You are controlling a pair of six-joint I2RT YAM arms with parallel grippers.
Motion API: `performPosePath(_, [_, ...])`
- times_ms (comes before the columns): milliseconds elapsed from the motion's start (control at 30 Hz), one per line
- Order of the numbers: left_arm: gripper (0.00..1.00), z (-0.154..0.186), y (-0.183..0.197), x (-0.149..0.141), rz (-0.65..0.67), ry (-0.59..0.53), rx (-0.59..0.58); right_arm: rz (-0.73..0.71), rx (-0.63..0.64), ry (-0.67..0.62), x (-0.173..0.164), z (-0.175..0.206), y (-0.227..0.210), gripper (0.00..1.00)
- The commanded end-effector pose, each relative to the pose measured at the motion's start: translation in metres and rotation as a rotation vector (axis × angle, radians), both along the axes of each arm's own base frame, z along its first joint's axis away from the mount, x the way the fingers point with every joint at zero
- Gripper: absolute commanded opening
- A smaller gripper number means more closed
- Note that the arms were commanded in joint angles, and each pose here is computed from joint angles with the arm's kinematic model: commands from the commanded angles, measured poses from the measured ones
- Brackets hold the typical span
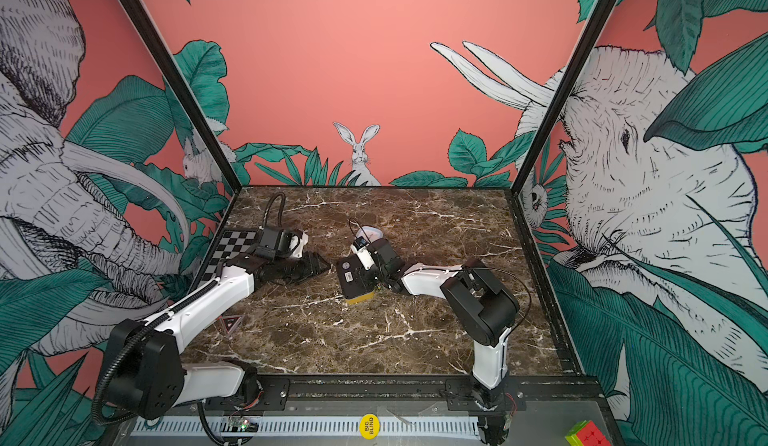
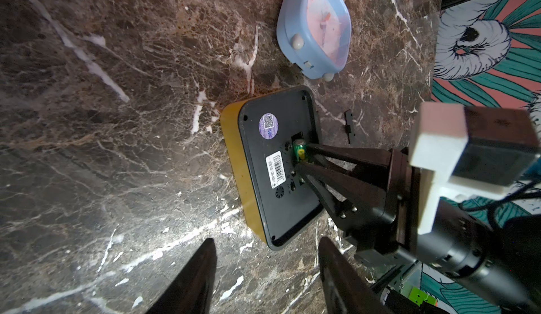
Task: Insert the battery into the alarm
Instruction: Install the battery in the alarm.
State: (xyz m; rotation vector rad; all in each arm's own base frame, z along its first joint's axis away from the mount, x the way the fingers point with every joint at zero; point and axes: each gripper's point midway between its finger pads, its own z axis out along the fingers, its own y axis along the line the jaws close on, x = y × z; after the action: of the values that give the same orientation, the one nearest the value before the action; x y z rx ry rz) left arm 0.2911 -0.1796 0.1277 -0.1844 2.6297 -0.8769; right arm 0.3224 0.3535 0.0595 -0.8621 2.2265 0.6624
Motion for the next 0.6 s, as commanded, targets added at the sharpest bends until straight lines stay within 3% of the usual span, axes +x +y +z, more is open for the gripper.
performPosePath(0, [0.58, 0.005, 0.007, -0.004, 0.023, -0.01, 0.007, -0.021, -0.009, -0.016, -0.005, 0.007, -0.008, 0.35])
performPosePath(100, [0.58, 0.004, 0.007, -0.003, 0.025, -0.01, 0.007, -0.019, 0.009, -0.031, -0.006, 0.015, -0.008, 0.42])
performPosePath(300, [0.58, 0.004, 0.007, -0.002, 0.021, -0.017, 0.013, 0.012, -0.004, -0.061, -0.008, 0.04, -0.009, 0.44])
performPosePath(567, [0.59, 0.002, 0.005, 0.002, -0.004, -0.021, 0.031, -0.003, -0.154, -0.009, -0.004, 0.044, -0.021, 0.31])
